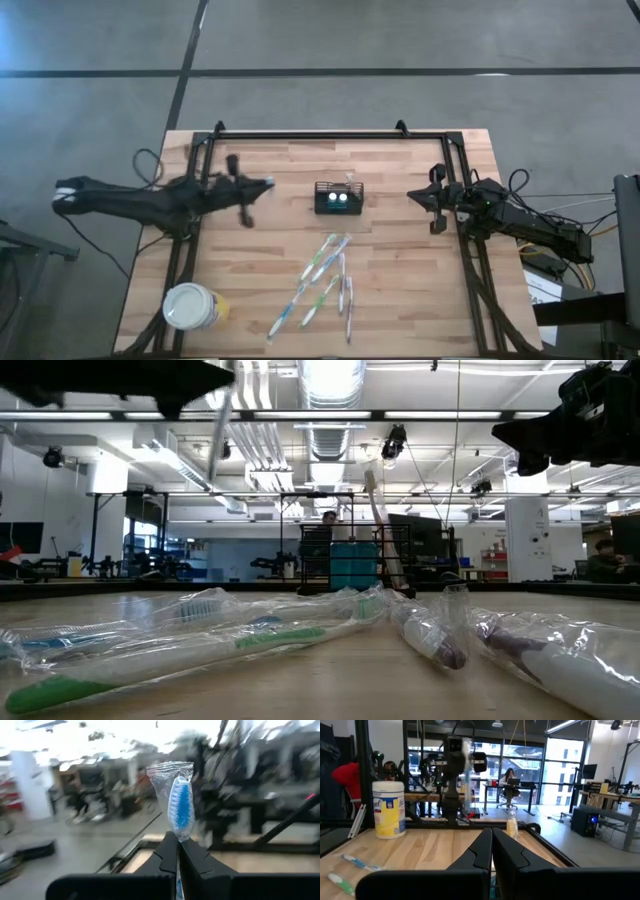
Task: Pick & Place toothbrushing station
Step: Put the top left blue toothbrush into the wire organizer
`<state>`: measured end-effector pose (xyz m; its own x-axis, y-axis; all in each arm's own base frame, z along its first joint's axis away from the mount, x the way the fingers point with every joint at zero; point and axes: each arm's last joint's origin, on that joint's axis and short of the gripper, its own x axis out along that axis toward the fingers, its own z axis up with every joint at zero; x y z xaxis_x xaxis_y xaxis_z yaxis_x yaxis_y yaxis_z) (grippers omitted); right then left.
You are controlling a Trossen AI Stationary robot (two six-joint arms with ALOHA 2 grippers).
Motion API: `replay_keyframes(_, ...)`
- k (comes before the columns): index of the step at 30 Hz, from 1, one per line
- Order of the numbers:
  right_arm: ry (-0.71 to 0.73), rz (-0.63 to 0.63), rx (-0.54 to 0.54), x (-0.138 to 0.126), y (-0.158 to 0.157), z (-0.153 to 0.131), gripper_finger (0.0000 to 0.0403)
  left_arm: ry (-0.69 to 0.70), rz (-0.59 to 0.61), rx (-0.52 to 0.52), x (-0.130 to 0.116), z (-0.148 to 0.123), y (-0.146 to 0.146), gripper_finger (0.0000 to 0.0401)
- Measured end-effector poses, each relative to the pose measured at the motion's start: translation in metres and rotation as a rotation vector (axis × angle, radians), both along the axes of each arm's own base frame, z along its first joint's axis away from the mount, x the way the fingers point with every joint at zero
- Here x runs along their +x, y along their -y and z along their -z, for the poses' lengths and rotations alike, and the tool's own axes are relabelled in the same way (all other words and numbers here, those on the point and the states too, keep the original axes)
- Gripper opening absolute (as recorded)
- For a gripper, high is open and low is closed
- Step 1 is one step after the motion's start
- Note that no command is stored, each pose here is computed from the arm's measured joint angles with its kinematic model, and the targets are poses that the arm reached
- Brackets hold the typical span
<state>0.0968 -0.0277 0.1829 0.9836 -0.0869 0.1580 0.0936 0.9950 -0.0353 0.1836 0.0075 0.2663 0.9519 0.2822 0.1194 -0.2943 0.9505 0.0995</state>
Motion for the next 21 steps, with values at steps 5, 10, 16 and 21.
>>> replay_keyframes(5,-0.003,0.001,-0.001,0.000,0.000,0.000,0.0008,-0.041,-0.010,0.006,0.044,-0.007,-0.015,0.0001)
replay_keyframes(10,-0.011,0.000,0.001,0.000,0.000,0.001,0.0008,0.041,0.138,0.031,0.085,-0.019,-0.037,0.0001)
replay_keyframes(16,-0.014,0.001,0.001,0.001,0.000,0.001,0.0008,0.033,0.159,-0.024,0.123,-0.014,-0.073,0.0002)
replay_keyframes(21,-0.032,0.001,0.006,0.001,0.000,0.003,0.0008,-0.003,0.228,-0.079,0.143,0.005,-0.087,0.0001)
